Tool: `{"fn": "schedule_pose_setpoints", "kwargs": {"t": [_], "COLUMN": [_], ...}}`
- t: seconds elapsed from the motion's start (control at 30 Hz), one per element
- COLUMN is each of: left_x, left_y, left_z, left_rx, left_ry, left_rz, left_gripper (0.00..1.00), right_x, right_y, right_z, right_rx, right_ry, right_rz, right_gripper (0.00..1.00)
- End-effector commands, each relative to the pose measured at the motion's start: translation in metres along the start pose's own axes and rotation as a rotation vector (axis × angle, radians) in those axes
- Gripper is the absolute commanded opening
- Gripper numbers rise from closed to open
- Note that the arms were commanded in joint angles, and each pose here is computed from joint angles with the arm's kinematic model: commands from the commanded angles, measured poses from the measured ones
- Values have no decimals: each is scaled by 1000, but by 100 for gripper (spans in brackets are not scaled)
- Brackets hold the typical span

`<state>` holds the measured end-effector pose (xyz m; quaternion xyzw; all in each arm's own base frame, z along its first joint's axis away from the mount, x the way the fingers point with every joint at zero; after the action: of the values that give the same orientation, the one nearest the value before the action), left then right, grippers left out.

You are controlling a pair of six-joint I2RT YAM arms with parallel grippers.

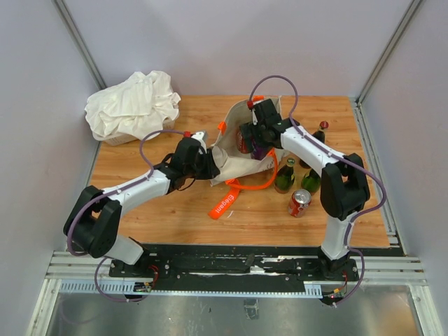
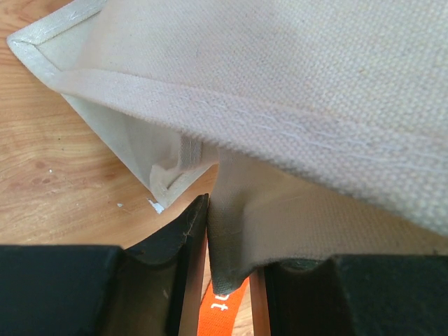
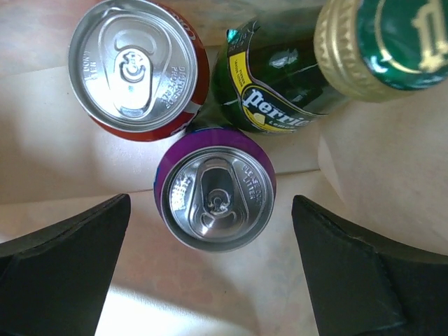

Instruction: Take the beverage out of the canvas bag

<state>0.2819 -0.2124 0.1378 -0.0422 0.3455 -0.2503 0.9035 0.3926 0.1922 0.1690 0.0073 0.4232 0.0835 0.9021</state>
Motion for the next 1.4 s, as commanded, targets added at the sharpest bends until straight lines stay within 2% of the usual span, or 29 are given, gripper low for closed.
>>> {"fn": "schedule_pose_setpoints", "kwargs": {"t": [0.0,0.13,0.23,0.43,0.6,0.63,0.67,1.07,1.2,1.37], "left_x": [5,5,6,6,6,6,6,9,13,19], "left_y": [4,5,6,7,9,10,11,38,39,39], "left_z": [-13,-16,-18,-16,-15,-15,-14,-9,-6,-6], "left_rx": [-1,-2,-2,0,6,9,9,16,14,17], "left_ry": [78,88,95,93,90,91,89,82,77,84], "left_rz": [24,28,30,43,64,71,78,180,171,154], "left_gripper": [31,31,31,31,31,31,31,32,32,32], "right_x": [12,22,29,41,52,53,55,63,51,17], "right_y": [-14,-14,-13,-8,-3,-2,0,36,48,58], "right_z": [-6,-8,-9,-10,-6,-4,-1,35,46,56], "right_rx": [53,59,53,38,18,15,15,-48,-109,-188], "right_ry": [56,74,80,84,85,82,74,22,-23,-92], "right_rz": [-32,-20,-16,17,45,52,60,252,261,247], "right_gripper": [99,96,86,47,29,9,2,1,1,1]}}
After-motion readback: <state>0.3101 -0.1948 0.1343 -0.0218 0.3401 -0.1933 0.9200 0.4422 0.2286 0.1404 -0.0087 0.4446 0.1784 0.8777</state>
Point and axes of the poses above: each gripper's point midway between its finger pads, its own x axis out along the fingers, its own y axis along the line the jaws close on, z = x × y, the point moved 6 cm from there along -x, back along the fingers, and after that the axes turned 15 degrees about x, right-handed, at the moved point
